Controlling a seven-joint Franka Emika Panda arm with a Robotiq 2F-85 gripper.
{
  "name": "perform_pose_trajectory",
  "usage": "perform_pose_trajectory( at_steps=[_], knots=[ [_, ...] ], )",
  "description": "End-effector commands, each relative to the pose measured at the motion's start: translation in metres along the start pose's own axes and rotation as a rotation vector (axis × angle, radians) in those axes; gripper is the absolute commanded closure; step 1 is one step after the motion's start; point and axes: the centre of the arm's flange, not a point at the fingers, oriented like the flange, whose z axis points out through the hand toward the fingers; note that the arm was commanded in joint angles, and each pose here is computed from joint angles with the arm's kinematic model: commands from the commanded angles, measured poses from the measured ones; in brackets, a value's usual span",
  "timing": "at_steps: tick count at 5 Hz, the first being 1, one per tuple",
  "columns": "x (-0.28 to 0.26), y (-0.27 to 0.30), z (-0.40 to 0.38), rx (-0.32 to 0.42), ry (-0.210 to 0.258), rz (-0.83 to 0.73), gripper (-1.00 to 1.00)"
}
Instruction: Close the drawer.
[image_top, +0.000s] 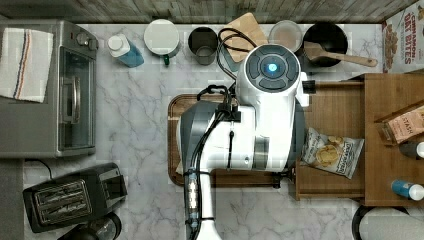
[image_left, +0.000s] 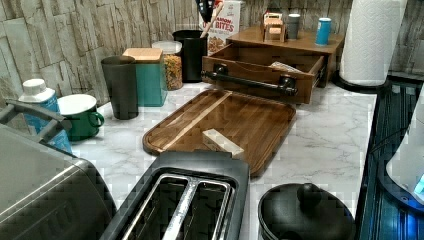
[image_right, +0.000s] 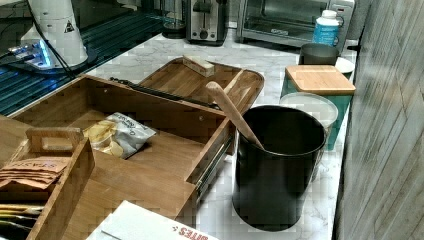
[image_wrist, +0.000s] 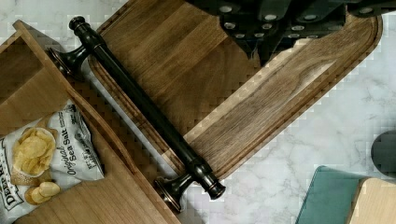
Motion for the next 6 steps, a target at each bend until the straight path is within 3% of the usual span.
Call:
perform_pose_trajectory(
  at_steps=[1,2,3,4,5,6],
  knots=[
    [0.001,0.001,0.0,-0.008,0.006,-0.002,1.0],
    [0.001,0.001,0.0,-0.008,0.006,-0.002,1.0],
    [-0.005,0.0,0.041,0.014,0.025,-0.14,1.0],
    [-0.019,-0.011,0.074,-0.011,0.08,-0.288,1.0],
    [-0.02,-0.021,0.105,-0.061,0.061,-0.401,1.0],
    [-0.018,-0.022,0.132,-0.119,0.088,-0.546,1.0]
  ],
)
